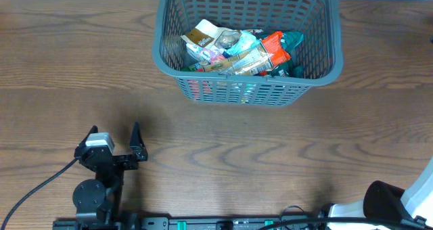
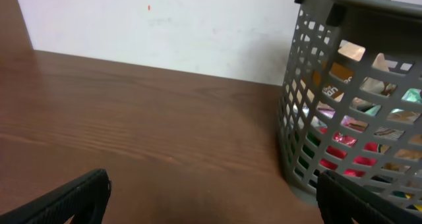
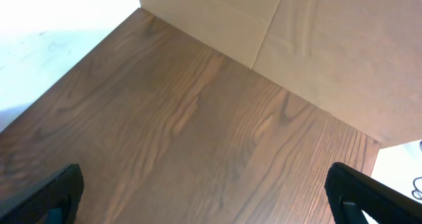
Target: Pack container
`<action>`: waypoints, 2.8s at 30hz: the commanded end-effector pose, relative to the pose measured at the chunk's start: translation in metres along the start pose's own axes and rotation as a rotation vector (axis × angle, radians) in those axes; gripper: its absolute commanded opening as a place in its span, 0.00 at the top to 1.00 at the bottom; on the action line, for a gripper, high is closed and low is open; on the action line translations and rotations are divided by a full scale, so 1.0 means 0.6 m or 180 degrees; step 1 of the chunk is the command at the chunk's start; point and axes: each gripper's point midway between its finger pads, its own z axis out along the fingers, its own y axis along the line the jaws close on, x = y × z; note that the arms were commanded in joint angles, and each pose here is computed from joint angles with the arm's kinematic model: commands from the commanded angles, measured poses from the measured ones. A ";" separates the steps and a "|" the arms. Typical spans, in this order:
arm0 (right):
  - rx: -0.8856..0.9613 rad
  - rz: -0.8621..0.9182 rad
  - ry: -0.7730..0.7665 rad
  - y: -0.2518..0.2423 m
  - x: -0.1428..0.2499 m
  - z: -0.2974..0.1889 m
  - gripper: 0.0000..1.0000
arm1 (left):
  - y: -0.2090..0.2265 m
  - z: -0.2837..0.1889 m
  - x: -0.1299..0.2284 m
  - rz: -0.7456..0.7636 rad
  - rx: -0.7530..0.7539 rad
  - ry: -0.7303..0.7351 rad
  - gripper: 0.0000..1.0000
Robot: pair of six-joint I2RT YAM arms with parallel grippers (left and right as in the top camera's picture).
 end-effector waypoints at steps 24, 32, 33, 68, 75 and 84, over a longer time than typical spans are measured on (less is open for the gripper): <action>0.0032 -0.0002 -0.0046 -0.006 -0.006 -0.003 0.01 | 0.015 0.022 0.079 -0.0029 -0.0071 0.0253 0.01; 0.0032 -0.0002 -0.0046 -0.006 -0.006 -0.003 0.01 | 0.016 0.025 0.088 -0.0014 -0.0075 0.0271 0.01; 0.0033 -0.0002 -0.0046 -0.006 -0.006 -0.003 0.01 | 0.016 0.025 0.088 -0.0014 -0.0074 0.0270 0.02; 0.0032 -0.0002 -0.0046 -0.006 -0.006 -0.003 0.01 | 0.017 0.025 0.089 0.0357 -0.0059 0.0283 0.02; 0.0032 -0.0001 -0.0047 -0.006 -0.006 -0.003 0.01 | 0.017 0.025 0.089 0.0357 -0.0059 0.0283 0.02; 0.0027 -0.0005 -0.0047 -0.005 -0.006 -0.004 0.01 | 0.017 0.025 0.089 0.0357 -0.0059 0.0283 0.01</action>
